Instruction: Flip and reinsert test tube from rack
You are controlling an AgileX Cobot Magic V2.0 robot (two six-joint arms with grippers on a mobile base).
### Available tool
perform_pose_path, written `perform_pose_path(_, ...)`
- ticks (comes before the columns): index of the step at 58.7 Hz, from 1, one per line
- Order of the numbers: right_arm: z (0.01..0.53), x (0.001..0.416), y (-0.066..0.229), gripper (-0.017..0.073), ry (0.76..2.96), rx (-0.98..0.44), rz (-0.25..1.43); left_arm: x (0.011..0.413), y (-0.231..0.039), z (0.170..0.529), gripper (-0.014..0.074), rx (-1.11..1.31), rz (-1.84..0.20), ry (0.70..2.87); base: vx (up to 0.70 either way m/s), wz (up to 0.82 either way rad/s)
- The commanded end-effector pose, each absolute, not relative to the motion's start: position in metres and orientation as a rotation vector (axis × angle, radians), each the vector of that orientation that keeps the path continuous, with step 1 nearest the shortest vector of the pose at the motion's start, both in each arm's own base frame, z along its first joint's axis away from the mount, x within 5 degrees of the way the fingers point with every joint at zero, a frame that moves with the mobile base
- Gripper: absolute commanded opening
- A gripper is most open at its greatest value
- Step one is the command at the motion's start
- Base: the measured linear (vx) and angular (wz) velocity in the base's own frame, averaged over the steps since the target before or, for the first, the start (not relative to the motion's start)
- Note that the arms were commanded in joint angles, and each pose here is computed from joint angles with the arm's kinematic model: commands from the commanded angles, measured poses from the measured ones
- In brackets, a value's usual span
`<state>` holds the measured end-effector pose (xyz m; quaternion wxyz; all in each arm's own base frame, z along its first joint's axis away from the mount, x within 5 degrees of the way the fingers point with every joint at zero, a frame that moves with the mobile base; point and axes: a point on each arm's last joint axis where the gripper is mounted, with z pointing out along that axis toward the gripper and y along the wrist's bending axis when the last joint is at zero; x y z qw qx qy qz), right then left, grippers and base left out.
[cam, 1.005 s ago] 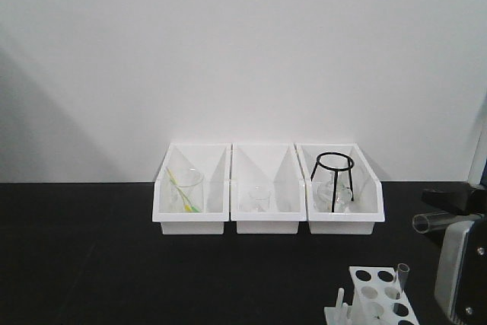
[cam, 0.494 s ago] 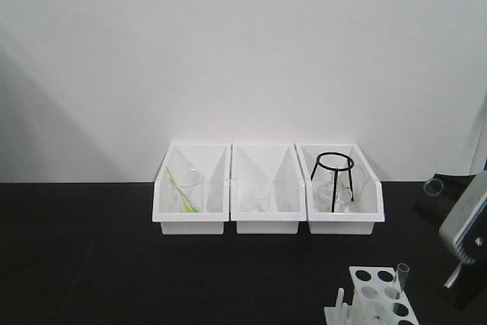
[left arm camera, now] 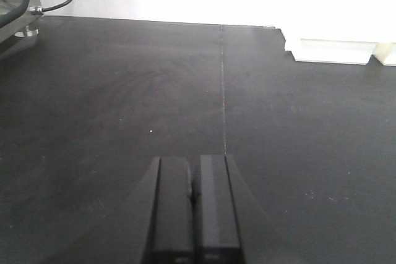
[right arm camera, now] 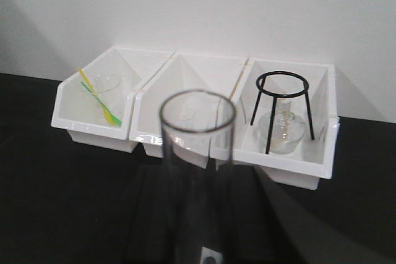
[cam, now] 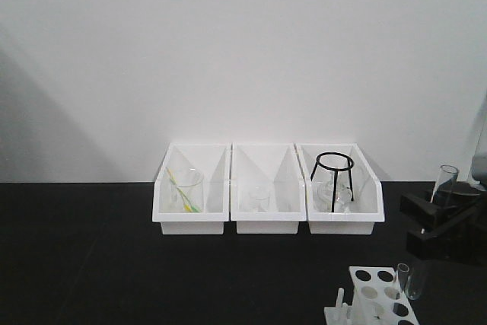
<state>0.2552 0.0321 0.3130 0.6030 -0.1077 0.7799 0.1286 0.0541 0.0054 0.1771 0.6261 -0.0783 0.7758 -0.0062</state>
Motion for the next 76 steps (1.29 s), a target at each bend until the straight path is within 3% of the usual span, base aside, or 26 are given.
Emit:
perform_pose_path(1, 0.330, 0.259, 0.036, -0.0008, 1.695, -0.245, 0.357, 0.055, 0.005, 0.186, -0.0006, -0.163, -0.027, 1.683, 0.00, 0.00)
perform_pose_path(27, 0.347, 0.257, 0.027, -0.0008, 1.331, -0.207, 0.226, 0.055, 0.005, 0.186, -0.0006, -0.163, -0.027, 1.683, 0.00, 0.00)
perform_pose_path(41, 0.290, 0.238, 0.031, -0.0008, 1.453, -0.236, 0.262, 0.055, 0.005, 0.186, -0.0006, -0.163, -0.027, 1.683, 0.00, 0.00)
perform_pose_path(53, 0.283, 0.236, 0.038, -0.0008, 1.491, -0.318, 0.310, 0.055, 0.005, 0.186, -0.0006, -0.163, -0.027, 1.683, 0.00, 0.00)
perform_pose_path(76, 0.253, 0.255, 0.043, -0.0008, 1.569, -0.315, 0.410, 0.055, 0.005, 0.186, -0.0006, -0.163, -0.027, 1.683, 0.00, 0.00)
